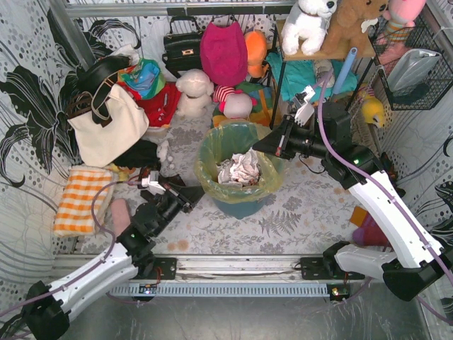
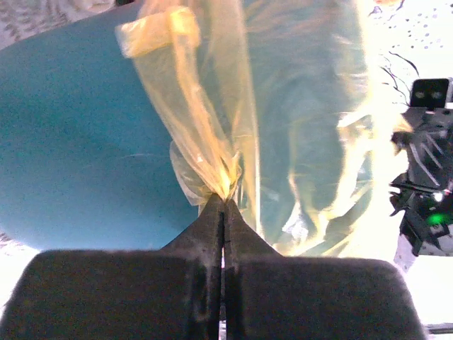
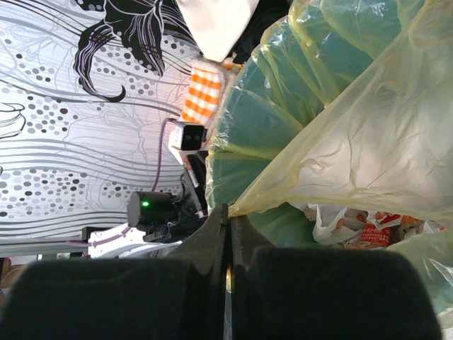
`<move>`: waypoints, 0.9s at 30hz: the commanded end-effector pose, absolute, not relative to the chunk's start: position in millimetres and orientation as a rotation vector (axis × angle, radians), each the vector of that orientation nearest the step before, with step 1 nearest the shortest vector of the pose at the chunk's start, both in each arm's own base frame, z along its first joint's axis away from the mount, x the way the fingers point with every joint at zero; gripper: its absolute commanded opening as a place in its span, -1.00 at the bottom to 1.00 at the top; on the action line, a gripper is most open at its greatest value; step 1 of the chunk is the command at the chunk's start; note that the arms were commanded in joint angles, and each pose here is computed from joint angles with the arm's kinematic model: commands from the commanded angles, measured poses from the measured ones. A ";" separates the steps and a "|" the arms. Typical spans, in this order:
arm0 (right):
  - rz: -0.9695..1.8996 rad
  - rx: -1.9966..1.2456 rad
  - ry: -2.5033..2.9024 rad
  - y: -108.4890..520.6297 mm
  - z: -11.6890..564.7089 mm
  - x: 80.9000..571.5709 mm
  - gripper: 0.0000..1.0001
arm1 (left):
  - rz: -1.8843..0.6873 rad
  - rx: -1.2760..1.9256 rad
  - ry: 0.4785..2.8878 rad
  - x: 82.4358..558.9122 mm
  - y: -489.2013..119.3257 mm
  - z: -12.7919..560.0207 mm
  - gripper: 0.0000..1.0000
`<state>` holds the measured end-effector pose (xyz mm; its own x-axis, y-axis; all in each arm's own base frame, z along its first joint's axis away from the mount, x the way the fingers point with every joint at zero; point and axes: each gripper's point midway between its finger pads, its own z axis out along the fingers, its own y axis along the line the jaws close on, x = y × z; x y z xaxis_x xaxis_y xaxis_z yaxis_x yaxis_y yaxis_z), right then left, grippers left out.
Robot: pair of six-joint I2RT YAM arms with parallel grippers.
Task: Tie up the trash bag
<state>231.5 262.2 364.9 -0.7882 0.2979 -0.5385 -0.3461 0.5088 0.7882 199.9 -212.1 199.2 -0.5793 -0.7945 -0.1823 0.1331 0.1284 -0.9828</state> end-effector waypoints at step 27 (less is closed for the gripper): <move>1.317 -0.029 2.026 259.3 389.5 233.2 -1.00 | -1.427 -0.215 1.506 179.1 -207.7 365.9 -1.00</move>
<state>232.8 261.6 360.7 -0.7900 0.3026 -0.5332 -0.3349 0.5156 0.7887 185.8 -204.9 340.8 -0.4965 -0.7277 -0.4733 0.4046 0.2884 -0.8678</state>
